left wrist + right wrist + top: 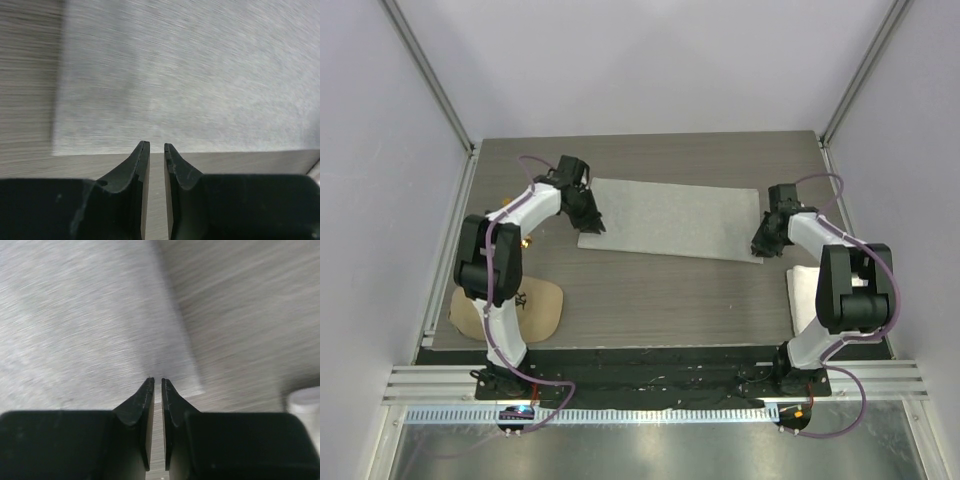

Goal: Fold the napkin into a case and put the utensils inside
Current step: Smooth out the square-folded napkin at the center of the board.

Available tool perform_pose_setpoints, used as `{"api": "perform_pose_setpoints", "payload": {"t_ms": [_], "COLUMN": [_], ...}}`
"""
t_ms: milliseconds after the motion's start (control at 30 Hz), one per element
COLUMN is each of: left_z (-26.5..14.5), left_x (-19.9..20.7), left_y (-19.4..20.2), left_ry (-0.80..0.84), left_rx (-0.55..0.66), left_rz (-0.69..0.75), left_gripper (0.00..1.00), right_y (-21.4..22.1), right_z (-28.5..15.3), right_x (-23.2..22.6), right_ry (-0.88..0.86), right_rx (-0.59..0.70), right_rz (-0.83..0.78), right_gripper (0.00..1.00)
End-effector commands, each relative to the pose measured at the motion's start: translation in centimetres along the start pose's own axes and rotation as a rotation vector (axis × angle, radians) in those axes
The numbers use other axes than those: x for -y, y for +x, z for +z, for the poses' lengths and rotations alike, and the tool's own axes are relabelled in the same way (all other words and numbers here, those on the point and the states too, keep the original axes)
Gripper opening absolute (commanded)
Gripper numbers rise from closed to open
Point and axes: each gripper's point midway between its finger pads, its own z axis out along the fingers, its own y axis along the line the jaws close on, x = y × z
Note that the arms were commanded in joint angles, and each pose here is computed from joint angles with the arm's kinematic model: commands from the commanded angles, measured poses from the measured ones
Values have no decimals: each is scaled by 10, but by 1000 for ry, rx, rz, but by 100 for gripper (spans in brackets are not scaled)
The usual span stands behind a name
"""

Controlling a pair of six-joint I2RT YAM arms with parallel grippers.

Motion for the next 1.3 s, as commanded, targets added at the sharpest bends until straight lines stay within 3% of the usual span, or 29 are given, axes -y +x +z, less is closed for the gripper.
{"api": "perform_pose_setpoints", "payload": {"t_ms": [0, 67, 100, 167, 200, 233, 300, 433, 567, 800, 967, 1100, 1267], "left_z": [-32, -23, -17, 3, 6, 9, 20, 40, 60, 62, 58, 49, 19], "left_x": [99, 113, 127, 148, 158, 168, 171, 158, 123, 68, 58, 56, 89], "left_y": [5, 12, 25, 34, 43, 40, 48, 54, 68, 67, 66, 65, 55], "left_ry": [278, 314, 372, 464, 510, 549, 554, 519, 420, 305, 270, 250, 356], "left_rx": [91, 84, 33, -36, -74, -56, -71, -82, -108, -97, -85, -77, -84], "left_rz": [132, 79, 79, 13, 16, 16, 13, -1, -24, -51, -28, -7, 20], "left_gripper": [16, 9, 2, 0, 0, 0, 0, 0, 0, 0, 0, 0, 1], "right_y": [-17, -8, -7, 13, 17, 25, 33, 49, 73, 81, 53, 32, 14], "right_z": [-32, -36, -40, -28, -41, -39, -45, -31, -7, 6, 6, -4, -40], "right_x": [-69, -96, -120, -149, -180, -189, -217, -224, -208, -138, -57, -11, -30], "right_ry": [-194, -254, -363, -521, -701, -746, -883, -926, -899, -803, -616, -408, -435], "right_rx": [101, 97, 91, 5, -45, -83, -115, -177, -252, -230, -137, -21, 42], "right_rz": [-105, -133, -110, -85, -54, -51, -56, -43, -36, 24, 136, 135, 85], "right_gripper": [16, 16, 14, 10, 6, 1, 1, 1, 1, 1, 1, 1, 1]}}
